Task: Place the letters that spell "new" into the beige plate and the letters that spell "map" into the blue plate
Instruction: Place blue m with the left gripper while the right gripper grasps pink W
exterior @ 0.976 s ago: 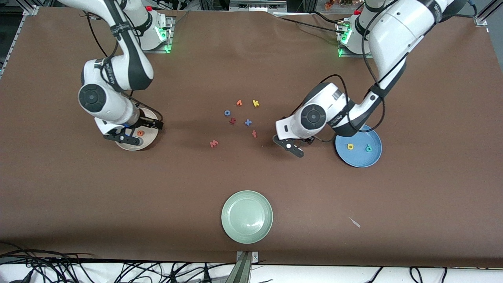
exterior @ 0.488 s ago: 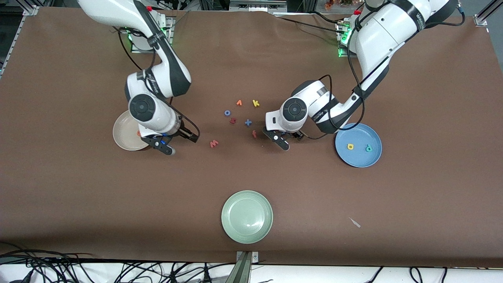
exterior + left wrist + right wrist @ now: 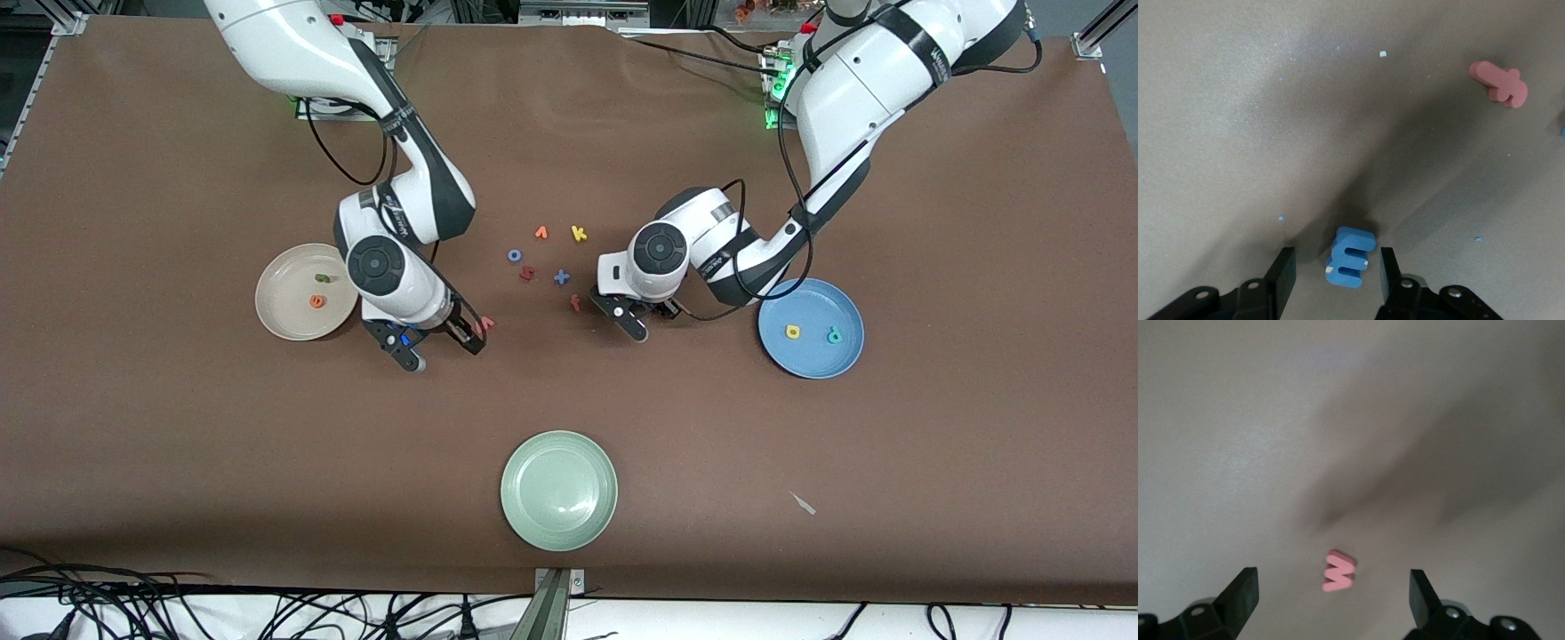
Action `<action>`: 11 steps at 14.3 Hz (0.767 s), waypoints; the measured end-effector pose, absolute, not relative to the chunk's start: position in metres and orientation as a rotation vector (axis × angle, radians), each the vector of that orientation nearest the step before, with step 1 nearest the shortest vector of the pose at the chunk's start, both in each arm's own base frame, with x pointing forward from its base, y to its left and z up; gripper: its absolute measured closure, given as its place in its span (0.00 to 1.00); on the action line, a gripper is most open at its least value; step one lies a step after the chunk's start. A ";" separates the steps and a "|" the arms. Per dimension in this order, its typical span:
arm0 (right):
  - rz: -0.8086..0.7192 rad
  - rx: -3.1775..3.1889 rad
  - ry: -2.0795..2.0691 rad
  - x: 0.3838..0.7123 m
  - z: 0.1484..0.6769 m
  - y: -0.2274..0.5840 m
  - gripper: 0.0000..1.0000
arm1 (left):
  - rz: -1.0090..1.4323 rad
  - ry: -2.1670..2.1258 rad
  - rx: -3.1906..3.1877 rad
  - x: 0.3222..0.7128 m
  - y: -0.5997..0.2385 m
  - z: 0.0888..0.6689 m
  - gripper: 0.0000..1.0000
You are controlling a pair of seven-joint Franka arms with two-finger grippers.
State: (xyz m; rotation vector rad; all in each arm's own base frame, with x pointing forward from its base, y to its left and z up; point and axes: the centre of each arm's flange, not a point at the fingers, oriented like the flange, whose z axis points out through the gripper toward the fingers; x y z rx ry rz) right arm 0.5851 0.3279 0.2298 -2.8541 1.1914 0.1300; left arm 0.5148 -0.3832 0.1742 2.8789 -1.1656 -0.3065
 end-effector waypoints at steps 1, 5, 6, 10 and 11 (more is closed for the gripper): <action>0.115 -2.840 1.210 0.584 0.222 0.333 0.00 | -0.305 -1.168 2.879 0.515 -0.383 0.174 0.56; 0.099 -2.827 1.234 0.573 0.200 0.352 0.00 | -0.282 -1.160 2.887 0.522 -0.381 0.180 0.74; 0.093 -2.823 1.237 0.571 0.197 0.353 0.00 | -0.278 -1.156 2.894 0.527 -0.378 0.184 0.74; 0.059 -2.808 1.238 0.559 0.178 0.347 0.01 | -0.336 -1.238 2.951 0.562 -0.341 0.242 0.74; 0.059 -2.810 1.239 0.556 0.175 0.346 0.01 | -0.363 -1.279 2.952 0.574 -0.322 0.259 0.74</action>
